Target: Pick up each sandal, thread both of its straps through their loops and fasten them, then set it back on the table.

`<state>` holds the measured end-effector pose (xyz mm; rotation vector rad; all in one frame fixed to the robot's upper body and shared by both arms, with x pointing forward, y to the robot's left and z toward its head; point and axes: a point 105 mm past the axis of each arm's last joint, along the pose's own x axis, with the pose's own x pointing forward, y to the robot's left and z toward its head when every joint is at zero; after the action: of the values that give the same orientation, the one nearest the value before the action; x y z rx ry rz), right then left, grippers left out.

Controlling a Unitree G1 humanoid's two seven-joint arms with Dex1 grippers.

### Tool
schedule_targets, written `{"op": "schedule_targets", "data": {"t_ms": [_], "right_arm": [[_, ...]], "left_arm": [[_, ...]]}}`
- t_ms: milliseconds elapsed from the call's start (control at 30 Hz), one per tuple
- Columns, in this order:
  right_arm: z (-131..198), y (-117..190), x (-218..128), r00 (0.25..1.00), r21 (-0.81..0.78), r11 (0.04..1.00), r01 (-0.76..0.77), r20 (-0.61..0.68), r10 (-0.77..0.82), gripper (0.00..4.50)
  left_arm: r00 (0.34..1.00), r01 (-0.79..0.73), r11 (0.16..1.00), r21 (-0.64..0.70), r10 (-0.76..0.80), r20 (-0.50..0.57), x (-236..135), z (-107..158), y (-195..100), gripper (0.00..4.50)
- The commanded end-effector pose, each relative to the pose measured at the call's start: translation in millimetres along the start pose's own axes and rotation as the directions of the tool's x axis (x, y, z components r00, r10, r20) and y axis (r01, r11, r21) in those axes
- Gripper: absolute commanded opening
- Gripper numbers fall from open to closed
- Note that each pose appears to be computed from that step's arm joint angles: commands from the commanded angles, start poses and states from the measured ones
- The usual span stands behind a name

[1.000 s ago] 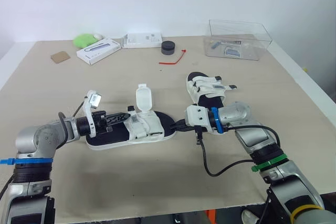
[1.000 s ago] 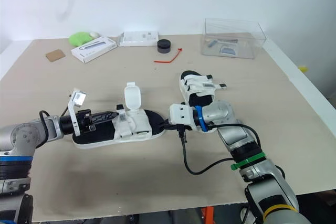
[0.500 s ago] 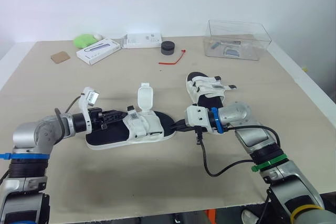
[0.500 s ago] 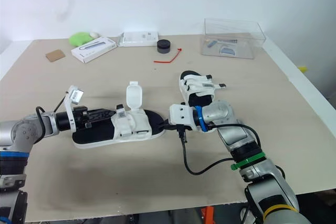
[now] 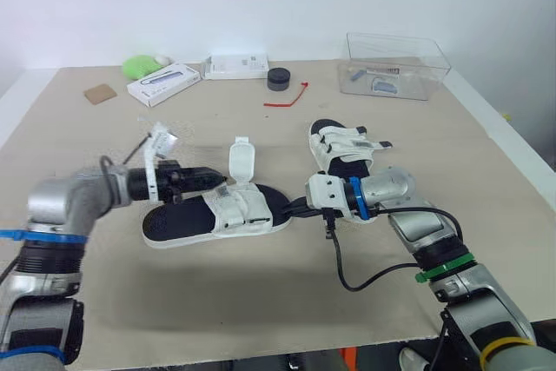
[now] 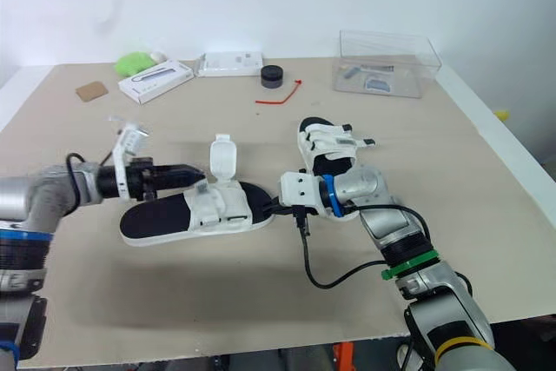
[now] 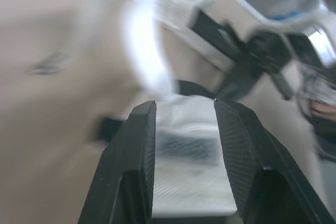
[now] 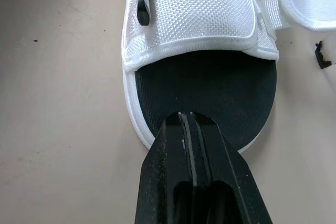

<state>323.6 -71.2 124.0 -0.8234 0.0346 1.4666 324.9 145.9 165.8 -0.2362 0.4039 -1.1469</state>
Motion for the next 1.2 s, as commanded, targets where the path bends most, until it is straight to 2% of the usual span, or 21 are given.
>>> {"op": "schedule_targets", "data": {"t_ms": [33,67,100,167,367,667,733,833,967,1000,1033,1067,1133,1200], "right_arm": [[-4,0,-2,0.999,-0.003,1.000,-0.004,-0.032,0.004,0.00],[-4,0,-2,0.999,-0.003,1.000,-0.003,-0.032,0.003,0.00],[-4,0,-3,0.999,-0.004,1.000,-0.002,-0.032,0.002,0.00],[-5,-1,-3,0.999,-0.004,1.000,0.000,-0.033,0.000,0.00],[-5,0,-4,0.999,-0.001,1.000,0.002,-0.036,-0.002,0.00],[-5,1,-4,0.999,0.004,1.000,0.004,-0.034,-0.004,0.00],[-5,1,-3,0.999,0.002,1.000,0.004,-0.034,-0.004,0.00],[-6,0,-3,0.999,0.001,1.000,0.005,-0.036,-0.005,0.00],[-6,0,-4,0.999,0.000,1.000,0.007,-0.038,-0.007,0.00],[-6,0,-4,0.999,0.000,1.000,0.008,-0.039,-0.008,0.00],[-7,-1,-4,0.999,0.000,1.000,0.008,-0.041,-0.008,0.00],[-7,-1,-4,0.999,-0.001,1.000,0.009,-0.042,-0.009,0.00],[-7,-1,-5,0.999,0.000,1.000,0.010,-0.043,-0.010,0.00],[-7,-1,-5,0.999,0.000,1.000,0.011,-0.044,-0.011,0.00]], "left_arm": [[1.000,0.018,0.999,0.043,-0.016,-0.027,3,0,-3,1.27],[0.999,0.013,0.999,0.041,-0.012,-0.040,4,-4,-1,1.14],[0.998,0.002,0.999,0.038,0.001,-0.055,5,-8,4,0.45],[0.997,-0.027,0.999,0.039,0.029,-0.074,4,-13,12,0.10],[0.990,-0.079,0.995,0.059,0.085,-0.109,2,-18,28,0.10],[0.974,-0.209,0.971,0.118,0.218,-0.069,-1,-7,56,0.10],[0.969,-0.245,0.960,0.137,0.249,-0.012,-2,4,61,0.10],[0.970,-0.221,0.972,0.085,0.209,0.127,-1,33,56,0.10],[0.977,-0.129,0.992,0.010,0.126,0.170,-5,44,46,0.10],[0.979,-0.109,0.994,-0.017,0.110,0.172,-5,45,44,0.61],[0.981,-0.081,0.996,-0.045,0.088,0.176,-5,46,41,0.71],[0.984,-0.038,0.995,-0.090,0.054,0.172,-4,46,37,1.28],[0.988,0.026,0.987,-0.159,-0.001,0.155,0,43,29,1.88],[0.988,0.053,0.980,-0.193,-0.024,0.151,2,41,26,3.00]]}}
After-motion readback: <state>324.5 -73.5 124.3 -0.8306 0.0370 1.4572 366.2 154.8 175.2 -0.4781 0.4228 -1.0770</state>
